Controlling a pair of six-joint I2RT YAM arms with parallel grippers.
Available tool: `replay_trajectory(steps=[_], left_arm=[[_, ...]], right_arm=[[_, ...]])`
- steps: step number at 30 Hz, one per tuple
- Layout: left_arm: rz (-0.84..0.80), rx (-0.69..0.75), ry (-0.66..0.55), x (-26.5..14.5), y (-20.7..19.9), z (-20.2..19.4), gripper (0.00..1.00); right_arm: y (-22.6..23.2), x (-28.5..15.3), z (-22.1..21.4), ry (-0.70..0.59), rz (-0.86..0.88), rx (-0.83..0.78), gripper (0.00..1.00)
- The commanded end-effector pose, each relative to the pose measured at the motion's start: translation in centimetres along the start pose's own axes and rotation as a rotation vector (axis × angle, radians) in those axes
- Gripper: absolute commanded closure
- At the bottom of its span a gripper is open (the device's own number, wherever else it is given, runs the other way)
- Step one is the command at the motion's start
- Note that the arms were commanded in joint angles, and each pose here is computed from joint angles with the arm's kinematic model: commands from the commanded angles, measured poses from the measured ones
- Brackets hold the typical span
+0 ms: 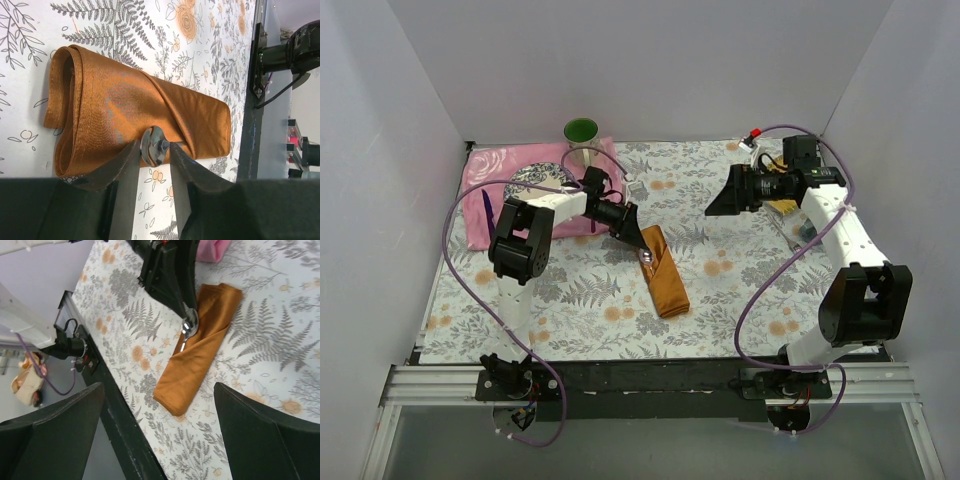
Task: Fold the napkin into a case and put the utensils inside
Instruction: Insert the spoon into the folded napkin, then pick up the fork from the corner of the board.
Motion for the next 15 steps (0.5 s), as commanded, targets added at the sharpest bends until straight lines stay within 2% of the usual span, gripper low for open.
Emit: replay_trajectory(steps=[1,4,5,7,8,9,11,15], left_arm=[[0.014,0.053,-0.037,-1.2,-0.2,2.8,0.69],[0.044,0.099,-0.065,-2.4,-0.2,5.1,0.64],[0.052,0.102,-0.074,-2.8,-0.3,5.8,0.63],[0.081,0.147,-0.108,-4.3,-0.5,8.2,0.58],[0.092,0.151,-0.12,-4.8,-0.5,9.0,0.56],[0.109,0.182,-0.136,-5.6,-0.6,10.3,0.52],[0.128,0.219,-0.155,-6.6,-1.3,11.6,0.48],[0.154,0.286,-0.183,-7.8,-2.8,13.4,0.39]], right_arm=[[-0.5,-1.9,2.4,-0.063,-0.124,-0.131,0.01],[-1.6,-3.1,3.6,-0.076,-0.262,-0.192,0.05],[-2.1,-3.8,4.5,-0.082,-0.331,-0.261,0.09],[-2.7,-4.8,5.2,-0.086,-0.427,-0.289,0.12],[-3.8,-5.5,5.6,-0.083,-0.523,-0.3,0.17],[-3.9,-6.2,5.9,-0.064,-0.565,-0.343,0.23],[-5.0,-7.4,5.9,-0.051,-0.687,-0.357,0.34],[-8.5,-8.4,4.2,0.069,-0.836,-0.36,0.38]])
Point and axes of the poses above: each gripper's point midway between its finger pads, its own x axis out along the fingers, its own y axis along the line the jaws close on, z = x × y, the point moved 4 cm from there along -x, back along the fingers, and after that the axes turned 15 degrees about x, right-handed, at the moved point
